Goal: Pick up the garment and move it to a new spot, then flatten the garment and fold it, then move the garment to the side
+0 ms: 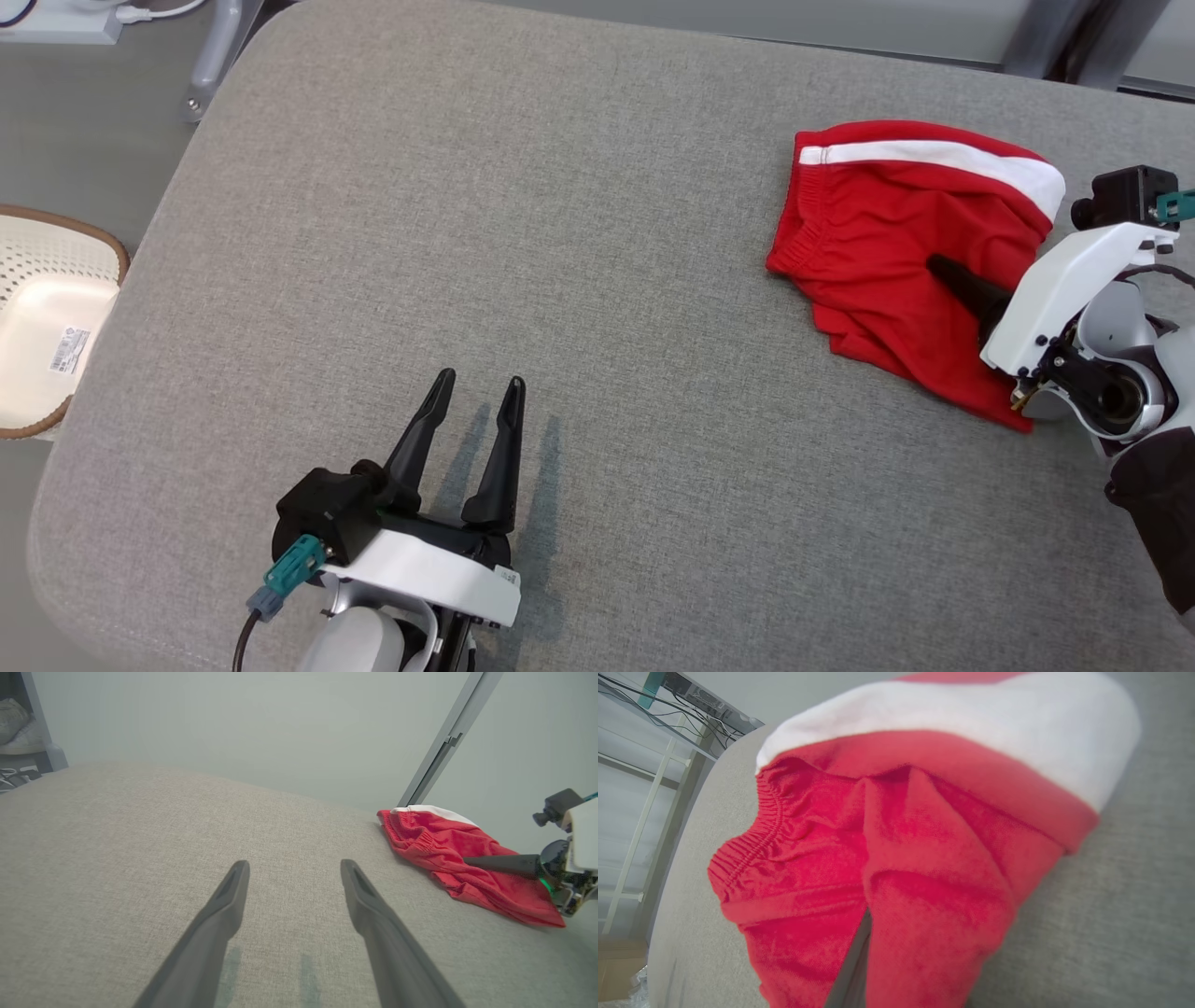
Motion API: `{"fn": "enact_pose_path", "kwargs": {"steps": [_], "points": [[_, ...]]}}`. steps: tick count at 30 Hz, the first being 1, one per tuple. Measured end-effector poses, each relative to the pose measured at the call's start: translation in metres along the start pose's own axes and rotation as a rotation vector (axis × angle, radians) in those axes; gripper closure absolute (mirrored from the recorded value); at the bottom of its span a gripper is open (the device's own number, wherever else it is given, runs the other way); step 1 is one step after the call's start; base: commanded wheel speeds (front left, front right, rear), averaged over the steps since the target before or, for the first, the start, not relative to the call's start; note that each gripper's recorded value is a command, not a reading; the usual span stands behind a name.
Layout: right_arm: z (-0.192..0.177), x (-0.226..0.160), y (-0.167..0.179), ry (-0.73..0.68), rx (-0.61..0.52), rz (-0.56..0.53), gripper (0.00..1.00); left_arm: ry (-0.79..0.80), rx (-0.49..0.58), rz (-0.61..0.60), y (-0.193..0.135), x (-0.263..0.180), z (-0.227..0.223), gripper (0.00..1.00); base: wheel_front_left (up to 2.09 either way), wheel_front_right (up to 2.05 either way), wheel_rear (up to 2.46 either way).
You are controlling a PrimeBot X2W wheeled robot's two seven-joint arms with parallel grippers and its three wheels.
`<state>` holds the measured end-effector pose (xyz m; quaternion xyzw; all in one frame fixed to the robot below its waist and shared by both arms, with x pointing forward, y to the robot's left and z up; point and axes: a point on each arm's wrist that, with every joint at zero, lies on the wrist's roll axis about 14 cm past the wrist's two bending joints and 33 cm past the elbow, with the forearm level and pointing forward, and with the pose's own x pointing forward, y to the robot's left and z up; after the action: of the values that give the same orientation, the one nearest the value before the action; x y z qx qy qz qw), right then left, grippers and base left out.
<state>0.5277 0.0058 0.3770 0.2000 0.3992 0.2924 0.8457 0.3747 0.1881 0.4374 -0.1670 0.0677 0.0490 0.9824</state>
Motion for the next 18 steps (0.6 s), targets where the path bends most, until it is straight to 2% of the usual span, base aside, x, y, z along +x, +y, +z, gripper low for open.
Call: {"fn": "enact_pose_path", "kwargs": {"steps": [6,9,14,18], "points": [[0.002,-0.011,-0.003,-0.024,-0.066,-0.026,1.0,-0.018,-0.002,-0.027,-0.008,0.001,0.005,0.0,0.0,0.0,0.0],[-0.001,-0.022,-0.009,-0.008,-0.222,-0.062,1.0,-0.025,0.001,-0.059,-0.017,0.003,0.007,0.0,0.0,0.0,0.0],[-0.007,-0.046,-0.024,0.014,-0.347,-0.108,1.0,-0.029,0.009,-0.115,-0.033,0.007,0.007,0.0,0.0,0.0,0.0],[-0.012,-0.083,-0.054,0.068,-0.491,-0.194,1.0,-0.026,0.007,-0.191,-0.056,0.013,0.005,0.0,0.0,0.0,0.0]]}}
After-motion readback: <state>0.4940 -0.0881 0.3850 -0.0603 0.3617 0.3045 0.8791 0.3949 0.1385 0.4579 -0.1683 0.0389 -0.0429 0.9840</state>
